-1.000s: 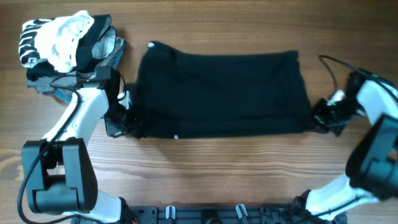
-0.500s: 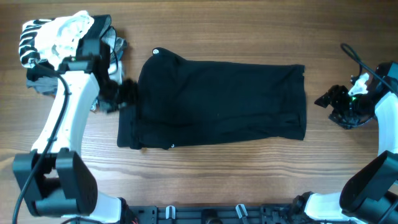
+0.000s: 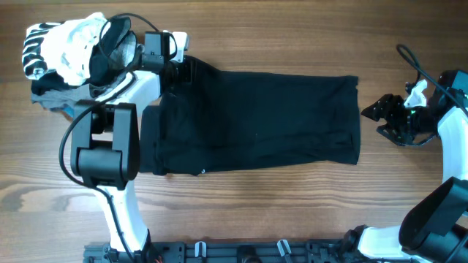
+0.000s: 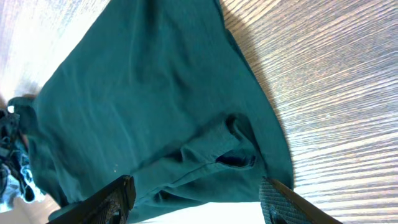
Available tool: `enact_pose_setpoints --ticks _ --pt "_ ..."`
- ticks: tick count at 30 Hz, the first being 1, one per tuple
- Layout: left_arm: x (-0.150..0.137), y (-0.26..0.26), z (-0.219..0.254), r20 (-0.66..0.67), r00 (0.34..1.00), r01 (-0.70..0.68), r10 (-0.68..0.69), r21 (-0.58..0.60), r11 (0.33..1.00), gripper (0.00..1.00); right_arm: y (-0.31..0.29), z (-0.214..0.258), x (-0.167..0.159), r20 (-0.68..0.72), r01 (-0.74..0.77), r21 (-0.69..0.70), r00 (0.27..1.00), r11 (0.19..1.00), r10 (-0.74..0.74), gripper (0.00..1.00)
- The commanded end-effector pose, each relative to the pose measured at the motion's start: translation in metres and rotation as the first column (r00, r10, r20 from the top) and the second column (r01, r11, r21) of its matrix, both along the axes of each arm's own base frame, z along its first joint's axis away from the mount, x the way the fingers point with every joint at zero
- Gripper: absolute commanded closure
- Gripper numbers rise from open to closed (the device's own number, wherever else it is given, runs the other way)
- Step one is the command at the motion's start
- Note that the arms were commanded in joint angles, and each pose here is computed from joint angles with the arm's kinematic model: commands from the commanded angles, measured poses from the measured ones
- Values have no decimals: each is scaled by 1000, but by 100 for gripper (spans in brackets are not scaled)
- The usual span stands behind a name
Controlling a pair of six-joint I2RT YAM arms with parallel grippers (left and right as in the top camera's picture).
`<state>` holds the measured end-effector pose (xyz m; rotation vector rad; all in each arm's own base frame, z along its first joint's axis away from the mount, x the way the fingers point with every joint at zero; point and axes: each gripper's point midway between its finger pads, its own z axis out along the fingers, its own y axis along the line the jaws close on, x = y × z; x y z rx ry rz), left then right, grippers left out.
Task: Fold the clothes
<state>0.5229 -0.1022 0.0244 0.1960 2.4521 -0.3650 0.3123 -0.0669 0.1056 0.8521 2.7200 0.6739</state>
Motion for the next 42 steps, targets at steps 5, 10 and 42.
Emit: enact_pose_setpoints --ticks 5,10,42 --pt "21 11 -21 58 997 -55 54 25 998 28 -4 7 3 26 -19 -41 999 999 21 31" --pt "19 -25 -15 82 994 85 -73 -147 986 68 -4 7 3 24 -18 -45 1000 999 19 31" --pt "-116 -41 81 -231 945 221 -231 -69 973 93 -14 -54 155 275 -20 -516 943 856 188 24"
